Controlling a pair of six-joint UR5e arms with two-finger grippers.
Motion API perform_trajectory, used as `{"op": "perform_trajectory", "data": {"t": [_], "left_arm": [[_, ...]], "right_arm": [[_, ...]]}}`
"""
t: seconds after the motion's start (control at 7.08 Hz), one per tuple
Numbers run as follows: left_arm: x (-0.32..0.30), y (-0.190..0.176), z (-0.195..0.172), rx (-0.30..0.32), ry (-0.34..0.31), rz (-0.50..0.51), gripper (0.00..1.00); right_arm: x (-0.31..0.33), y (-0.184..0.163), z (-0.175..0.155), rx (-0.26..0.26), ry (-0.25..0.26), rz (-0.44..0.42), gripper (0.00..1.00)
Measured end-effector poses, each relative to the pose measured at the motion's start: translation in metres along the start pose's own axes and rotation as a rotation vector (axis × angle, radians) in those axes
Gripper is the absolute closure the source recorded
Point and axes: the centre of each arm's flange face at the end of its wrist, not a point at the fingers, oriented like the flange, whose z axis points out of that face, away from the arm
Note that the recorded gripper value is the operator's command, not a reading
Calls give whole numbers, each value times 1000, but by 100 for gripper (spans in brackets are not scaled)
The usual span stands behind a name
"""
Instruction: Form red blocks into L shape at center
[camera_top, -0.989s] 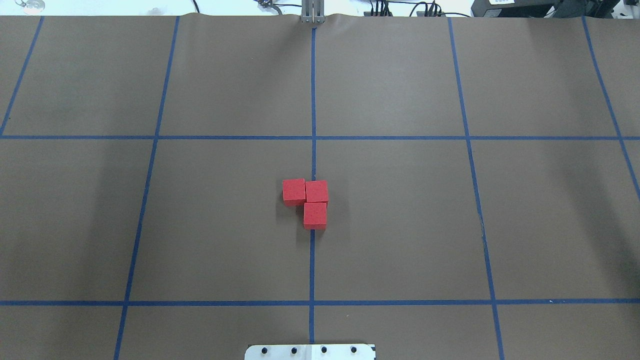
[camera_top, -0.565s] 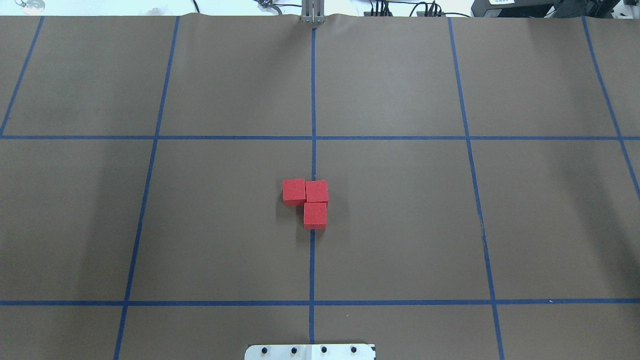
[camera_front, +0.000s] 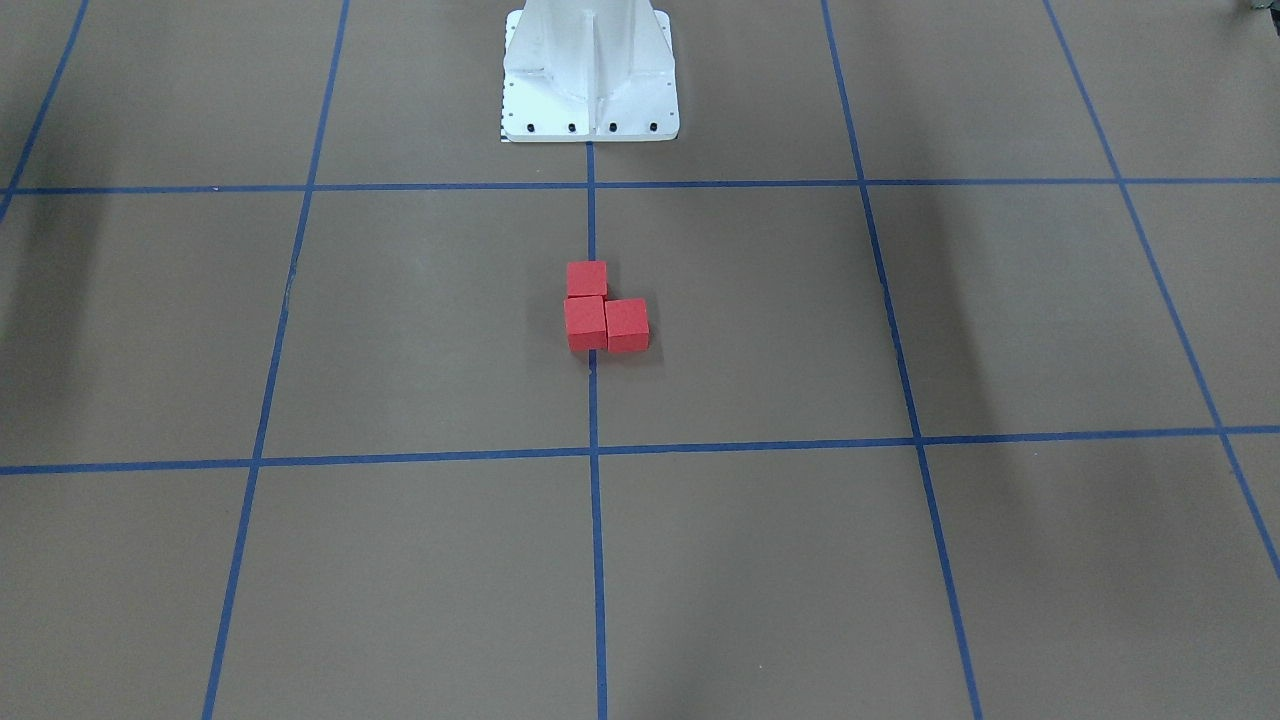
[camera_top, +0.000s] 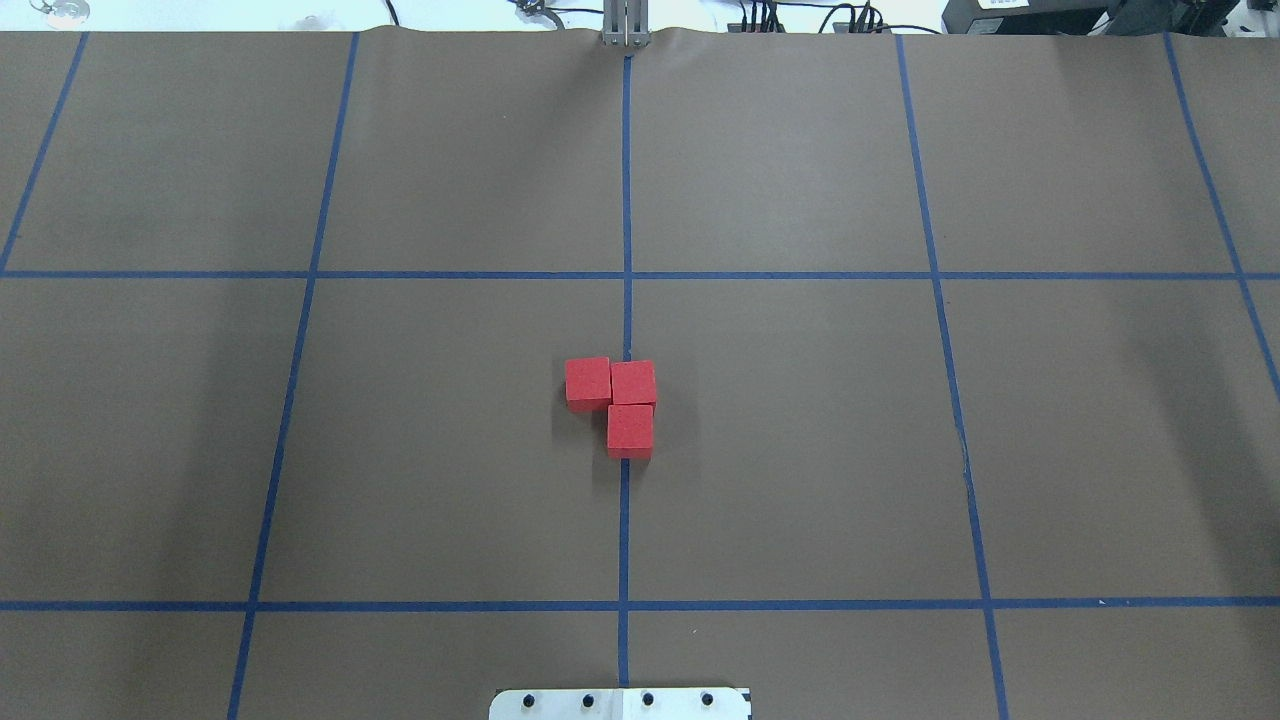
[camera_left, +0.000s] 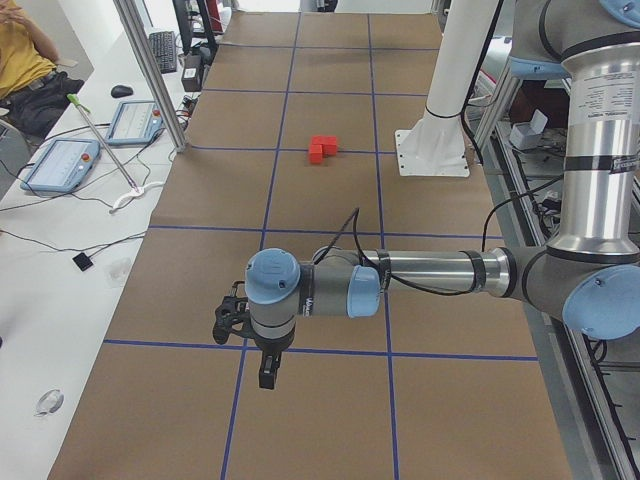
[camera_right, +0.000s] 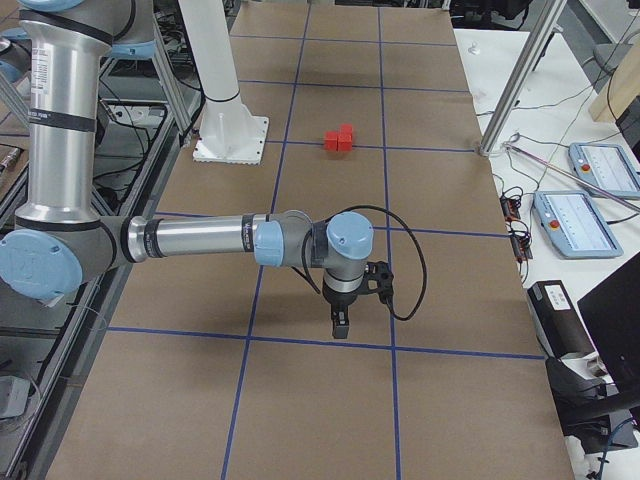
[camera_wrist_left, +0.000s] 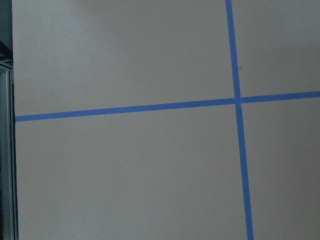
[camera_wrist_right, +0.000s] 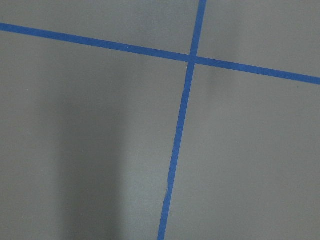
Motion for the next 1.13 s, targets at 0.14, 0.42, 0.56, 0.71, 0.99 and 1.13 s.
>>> {"op": "perform_trajectory", "data": {"t": [0.14,0.42,0.56,0.71,0.99,1.13], "left_arm": [[0,0,0,1,1,1,0],[1,0,0,2,2,2,0],[1,0,0,2,2,2,0],[0,0,0,2,3,1,0],[0,1,1,0,4,0,0],[0,1,1,0,4,-1,0]], "right_arm": [[11,7,-3,8,0,26,1],[19,13,-4,12,-1,46,1],[19,13,-5,13,-2,49,1],[19,12,-5,13,-2,51,1],[19,10,-5,14,-2,53,1],[19,10,-5,14,-2,54,1]]}}
